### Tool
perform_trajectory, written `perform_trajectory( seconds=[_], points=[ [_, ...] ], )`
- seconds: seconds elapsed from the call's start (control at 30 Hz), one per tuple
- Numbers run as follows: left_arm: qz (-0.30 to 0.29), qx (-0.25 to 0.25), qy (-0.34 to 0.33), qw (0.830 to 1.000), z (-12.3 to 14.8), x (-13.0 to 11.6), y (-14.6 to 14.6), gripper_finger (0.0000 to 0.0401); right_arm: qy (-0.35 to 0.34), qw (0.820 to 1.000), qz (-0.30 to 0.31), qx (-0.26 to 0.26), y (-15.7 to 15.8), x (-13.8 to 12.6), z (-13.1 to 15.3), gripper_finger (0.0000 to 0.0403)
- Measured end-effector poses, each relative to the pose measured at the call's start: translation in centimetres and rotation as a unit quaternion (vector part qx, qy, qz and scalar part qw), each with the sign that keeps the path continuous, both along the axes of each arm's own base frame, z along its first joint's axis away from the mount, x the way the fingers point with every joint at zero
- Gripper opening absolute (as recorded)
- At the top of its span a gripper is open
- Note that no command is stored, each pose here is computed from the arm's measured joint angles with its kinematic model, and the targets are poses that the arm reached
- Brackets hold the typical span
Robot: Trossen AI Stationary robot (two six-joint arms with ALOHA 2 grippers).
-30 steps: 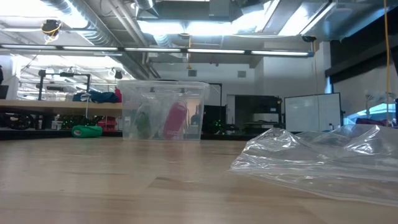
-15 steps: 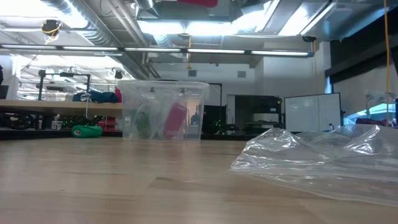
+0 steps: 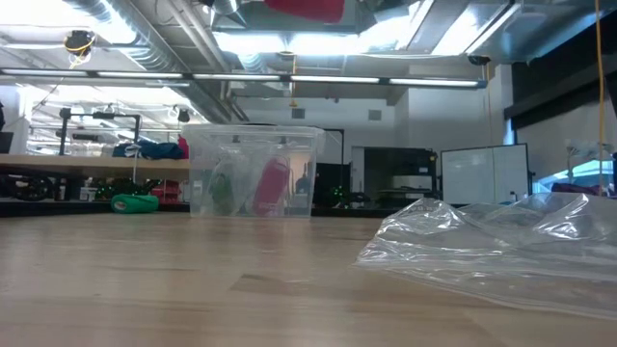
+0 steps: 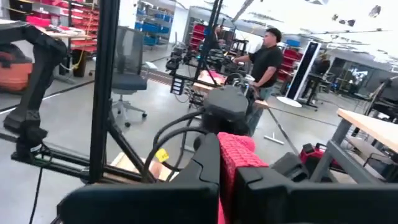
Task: Roll bandage
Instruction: Roll the red bandage
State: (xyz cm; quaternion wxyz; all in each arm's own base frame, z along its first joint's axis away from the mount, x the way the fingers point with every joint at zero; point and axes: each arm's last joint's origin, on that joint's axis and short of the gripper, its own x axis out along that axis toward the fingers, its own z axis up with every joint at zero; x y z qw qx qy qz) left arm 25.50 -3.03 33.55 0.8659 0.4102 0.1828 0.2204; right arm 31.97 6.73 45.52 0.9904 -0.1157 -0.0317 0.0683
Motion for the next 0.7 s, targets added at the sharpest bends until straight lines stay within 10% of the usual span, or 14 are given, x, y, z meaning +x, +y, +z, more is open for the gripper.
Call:
perform_trajectory(
  seconds=[0.37,0.7],
  points=[
    [0.037,-0.016,-0.081,0.996,2.8,-2.7,1.0,0.0009,0.134,0.988,0.066,-0.033,2.5,-0.8,-2.7,0.0001],
    [0.021,-0.088,-0.217,0.972,6.5,-7.4,1.2,0.0012,0.228,0.972,-0.028,-0.045,0.8,0.5,-12.8,0.0001]
  ],
)
